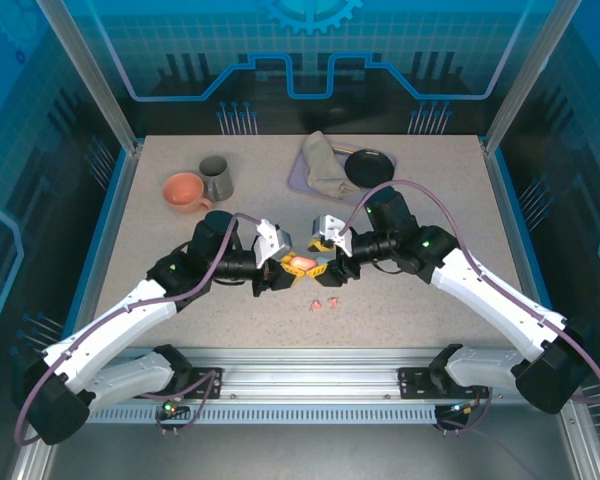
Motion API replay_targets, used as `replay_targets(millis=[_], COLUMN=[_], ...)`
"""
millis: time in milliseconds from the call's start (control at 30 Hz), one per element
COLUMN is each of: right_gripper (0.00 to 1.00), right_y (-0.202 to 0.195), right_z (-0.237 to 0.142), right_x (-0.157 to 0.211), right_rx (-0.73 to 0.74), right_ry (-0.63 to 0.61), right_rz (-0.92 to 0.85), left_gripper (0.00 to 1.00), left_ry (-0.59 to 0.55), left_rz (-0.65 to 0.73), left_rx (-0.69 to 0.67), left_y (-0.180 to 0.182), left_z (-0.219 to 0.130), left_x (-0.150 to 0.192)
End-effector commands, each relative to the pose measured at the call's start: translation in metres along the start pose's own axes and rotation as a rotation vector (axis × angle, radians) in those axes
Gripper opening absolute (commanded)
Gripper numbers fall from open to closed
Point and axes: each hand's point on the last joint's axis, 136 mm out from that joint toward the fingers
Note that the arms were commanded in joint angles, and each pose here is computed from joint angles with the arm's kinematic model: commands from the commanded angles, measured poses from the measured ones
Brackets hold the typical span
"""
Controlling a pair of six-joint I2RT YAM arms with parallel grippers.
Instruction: Insert the wireless bluetooth earbuds into the charging case
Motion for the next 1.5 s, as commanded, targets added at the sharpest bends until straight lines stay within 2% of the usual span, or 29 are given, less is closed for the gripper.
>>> replay_targets(millis=[0, 167, 633, 867, 1033, 1267, 1467], right_gripper=[0.58, 0.54, 0.54, 0.55, 0.56, 0.56, 0.55], right_y=[-0.001, -0.007, -0.033, -0.025, -0.027, -0.041, -0.060], right_z=[0.001, -0.003, -0.027, -0.036, -0.053, -0.069, -0.070], right_x=[-0.006, -0.009, -0.015, -0.016, -0.012, 0.008, 0.045], right_rx=[0.017, 0.059, 0.185, 0.151, 0.209, 0.335, 0.440], right_ry=[-0.004, 0.000, -0.033, -0.051, -0.067, -0.042, 0.032], right_rz=[-0.023, -0.029, 0.027, 0.028, 0.053, 0.176, 0.392], left_gripper=[0.00, 0.00, 0.00, 0.00, 0.00, 0.00, 0.00], left_ry=[-0.018, -0.014, -0.012, -0.015, -0.022, -0.044, -0.058], left_rz=[0.045, 0.044, 0.048, 0.050, 0.045, 0.045, 0.030], left_rx=[0.009, 0.010, 0.016, 0.000, -0.045, -0.094, -0.128], left_y=[-0.005, -0.005, -0.007, -0.005, 0.001, 0.003, 0.002], left_z=[-0.003, -0.003, -0.003, -0.004, -0.005, -0.013, -0.020], left_x=[-0.012, -0.011, -0.011, -0.010, -0.006, -0.002, 0.005])
Point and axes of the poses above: each hand's point on the last joint's axis, 136 mm out from that joint toward the fingers, its own z axis out along the fingers, its own y axis along the line the jaws close on, x = y × z, and after that the axes turned 1 degree about -z, right-handed
